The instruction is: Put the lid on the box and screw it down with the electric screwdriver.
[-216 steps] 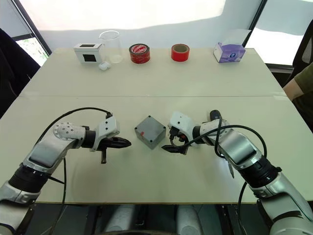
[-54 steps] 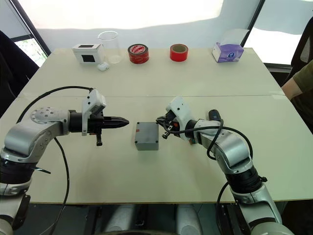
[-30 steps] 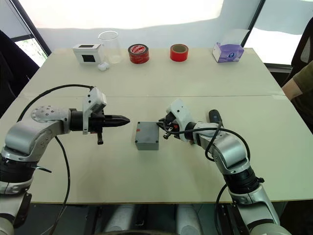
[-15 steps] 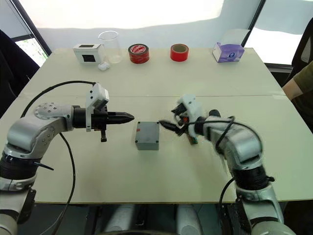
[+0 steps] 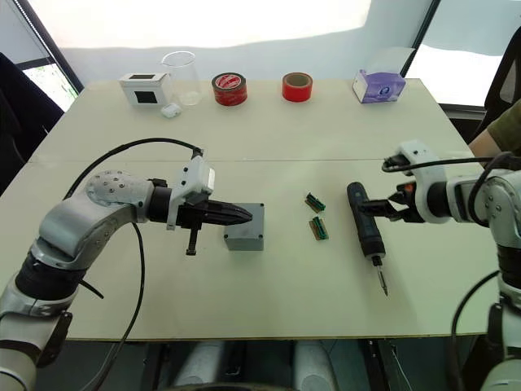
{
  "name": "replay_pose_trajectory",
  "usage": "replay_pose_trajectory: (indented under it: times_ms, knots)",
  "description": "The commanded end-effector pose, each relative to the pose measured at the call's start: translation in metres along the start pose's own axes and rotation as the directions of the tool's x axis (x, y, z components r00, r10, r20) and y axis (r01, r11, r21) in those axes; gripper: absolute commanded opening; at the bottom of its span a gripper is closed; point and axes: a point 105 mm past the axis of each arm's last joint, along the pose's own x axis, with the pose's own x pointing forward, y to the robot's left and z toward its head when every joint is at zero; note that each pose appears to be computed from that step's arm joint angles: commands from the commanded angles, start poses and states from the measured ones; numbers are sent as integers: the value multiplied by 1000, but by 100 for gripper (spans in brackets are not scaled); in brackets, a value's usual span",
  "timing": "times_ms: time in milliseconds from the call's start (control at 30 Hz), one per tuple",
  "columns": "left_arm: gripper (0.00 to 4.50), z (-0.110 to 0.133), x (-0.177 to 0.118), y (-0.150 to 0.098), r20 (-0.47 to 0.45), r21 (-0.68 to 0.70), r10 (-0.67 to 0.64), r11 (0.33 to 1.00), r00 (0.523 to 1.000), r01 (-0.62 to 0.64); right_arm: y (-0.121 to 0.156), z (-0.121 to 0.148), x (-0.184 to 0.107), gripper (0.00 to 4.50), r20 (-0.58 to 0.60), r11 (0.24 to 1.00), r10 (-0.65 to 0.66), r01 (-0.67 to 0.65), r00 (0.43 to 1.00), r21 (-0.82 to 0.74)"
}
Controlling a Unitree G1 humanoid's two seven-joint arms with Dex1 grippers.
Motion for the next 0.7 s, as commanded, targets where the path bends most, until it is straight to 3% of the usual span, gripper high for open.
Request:
replay_pose_trajectory:
  times_ms: [33, 467, 633, 700]
  knots:
    - [0, 11, 7, -8, 20, 77, -32, 997, 999, 31, 2, -3, -2, 444, -22, 999, 42, -41, 999, 22]
    - [0, 12, 14, -13, 78, 24, 13, 1000, 997, -15, -1, -20, 29, 444, -199, 991, 89, -67, 976, 117]
    - [0, 9, 11, -14, 77, 0, 42, 999, 996, -42, -2, -22, 39, 444, -259, 997, 52, -38, 964, 61]
    - [0, 9, 11, -13, 80, -3, 60, 998, 995, -60, 2, -25, 44, 398, -300, 999, 42, -39, 953, 16]
